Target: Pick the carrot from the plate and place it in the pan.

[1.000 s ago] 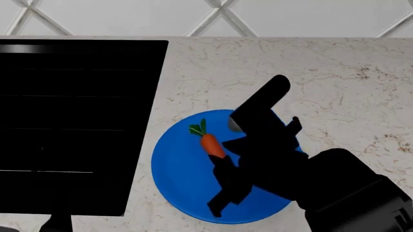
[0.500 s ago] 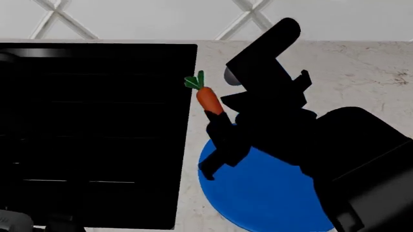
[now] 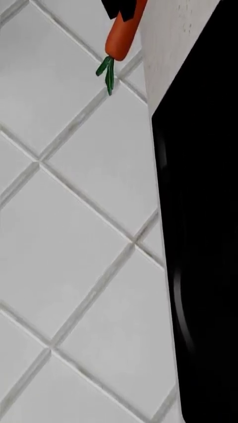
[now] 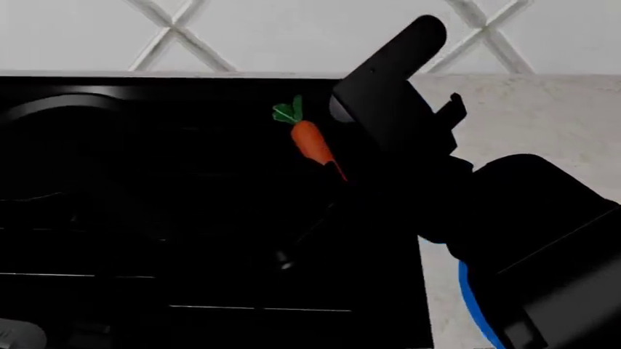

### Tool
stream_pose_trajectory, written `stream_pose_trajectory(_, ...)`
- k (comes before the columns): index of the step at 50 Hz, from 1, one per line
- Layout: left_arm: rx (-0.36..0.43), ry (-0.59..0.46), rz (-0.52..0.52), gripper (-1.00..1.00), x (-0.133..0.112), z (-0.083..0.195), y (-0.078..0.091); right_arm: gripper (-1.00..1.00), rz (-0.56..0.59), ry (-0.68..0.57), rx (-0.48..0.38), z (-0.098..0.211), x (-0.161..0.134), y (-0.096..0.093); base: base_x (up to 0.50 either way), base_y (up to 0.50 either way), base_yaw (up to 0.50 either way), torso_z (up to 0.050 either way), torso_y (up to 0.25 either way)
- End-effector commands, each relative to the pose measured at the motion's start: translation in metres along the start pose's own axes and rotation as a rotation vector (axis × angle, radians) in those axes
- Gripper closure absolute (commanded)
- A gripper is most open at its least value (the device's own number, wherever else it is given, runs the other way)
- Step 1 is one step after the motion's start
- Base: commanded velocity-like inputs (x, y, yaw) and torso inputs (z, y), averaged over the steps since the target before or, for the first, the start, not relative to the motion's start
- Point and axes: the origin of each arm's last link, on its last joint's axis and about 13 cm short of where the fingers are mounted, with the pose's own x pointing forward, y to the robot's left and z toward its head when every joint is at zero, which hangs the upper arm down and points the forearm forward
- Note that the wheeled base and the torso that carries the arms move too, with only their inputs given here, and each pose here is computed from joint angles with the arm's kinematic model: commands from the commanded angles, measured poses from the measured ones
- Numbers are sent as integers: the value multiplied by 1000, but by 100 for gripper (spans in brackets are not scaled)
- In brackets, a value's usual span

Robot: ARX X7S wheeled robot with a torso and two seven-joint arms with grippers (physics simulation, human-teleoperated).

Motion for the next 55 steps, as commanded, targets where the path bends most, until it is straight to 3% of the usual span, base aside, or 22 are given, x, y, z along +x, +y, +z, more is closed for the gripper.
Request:
stream_pose_trajectory(1, -4, -7, 45, -100, 4, -1, 4, 100, 19, -22, -14, 5, 0, 2, 125, 500, 0, 0, 0)
stream_pose_trajectory(43, -22, -9, 68, -100, 1, -7, 2, 100, 38, 0, -51, 10, 7, 5, 126, 460, 0, 0, 0)
stream_pose_trajectory(55, -23, -15, 73, -100, 2, -5, 2, 100, 110, -41, -139, 29, 55, 13, 0, 0, 0, 0, 0)
